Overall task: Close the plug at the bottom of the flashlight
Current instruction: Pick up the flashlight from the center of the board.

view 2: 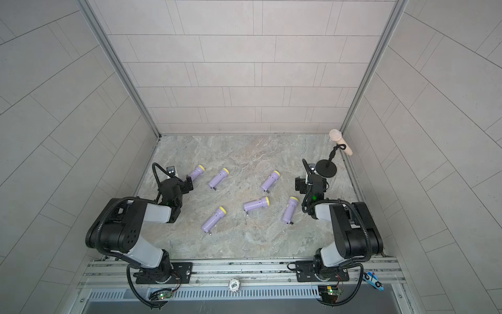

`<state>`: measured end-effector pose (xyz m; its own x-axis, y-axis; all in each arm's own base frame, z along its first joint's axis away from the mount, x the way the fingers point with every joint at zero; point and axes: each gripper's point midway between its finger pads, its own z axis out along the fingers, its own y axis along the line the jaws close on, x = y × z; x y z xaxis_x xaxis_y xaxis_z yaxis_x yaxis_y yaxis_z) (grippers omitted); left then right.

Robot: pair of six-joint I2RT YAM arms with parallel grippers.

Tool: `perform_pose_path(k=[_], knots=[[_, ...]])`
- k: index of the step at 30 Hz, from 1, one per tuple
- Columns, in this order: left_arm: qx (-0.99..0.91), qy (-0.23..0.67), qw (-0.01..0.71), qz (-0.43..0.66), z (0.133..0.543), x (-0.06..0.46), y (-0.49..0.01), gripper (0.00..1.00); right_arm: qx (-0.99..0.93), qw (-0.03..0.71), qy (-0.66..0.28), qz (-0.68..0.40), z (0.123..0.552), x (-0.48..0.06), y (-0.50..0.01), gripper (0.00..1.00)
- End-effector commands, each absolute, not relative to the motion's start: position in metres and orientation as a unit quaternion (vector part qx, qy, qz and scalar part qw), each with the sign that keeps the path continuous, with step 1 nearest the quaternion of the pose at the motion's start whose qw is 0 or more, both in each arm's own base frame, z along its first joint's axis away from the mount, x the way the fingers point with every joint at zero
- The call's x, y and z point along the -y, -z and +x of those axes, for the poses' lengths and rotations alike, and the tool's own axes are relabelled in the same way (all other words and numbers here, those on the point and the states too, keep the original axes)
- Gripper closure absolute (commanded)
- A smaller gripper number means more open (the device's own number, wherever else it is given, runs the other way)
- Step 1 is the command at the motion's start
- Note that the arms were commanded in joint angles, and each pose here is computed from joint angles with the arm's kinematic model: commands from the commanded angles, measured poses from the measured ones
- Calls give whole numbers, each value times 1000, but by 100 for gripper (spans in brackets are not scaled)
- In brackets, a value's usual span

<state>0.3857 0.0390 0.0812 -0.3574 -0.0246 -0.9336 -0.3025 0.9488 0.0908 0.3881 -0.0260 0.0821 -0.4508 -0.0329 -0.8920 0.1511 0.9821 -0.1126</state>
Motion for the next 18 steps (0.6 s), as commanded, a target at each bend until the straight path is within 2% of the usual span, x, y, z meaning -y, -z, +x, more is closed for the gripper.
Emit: perform_pose_path(k=[1, 18], knots=[[-805, -129, 570, -101, 391, -41, -90, 0, -843, 529, 93, 33, 393, 28, -86, 1], [-805, -130, 570, -102, 392, -41, -91, 0, -843, 529, 93, 33, 393, 28, -86, 0]])
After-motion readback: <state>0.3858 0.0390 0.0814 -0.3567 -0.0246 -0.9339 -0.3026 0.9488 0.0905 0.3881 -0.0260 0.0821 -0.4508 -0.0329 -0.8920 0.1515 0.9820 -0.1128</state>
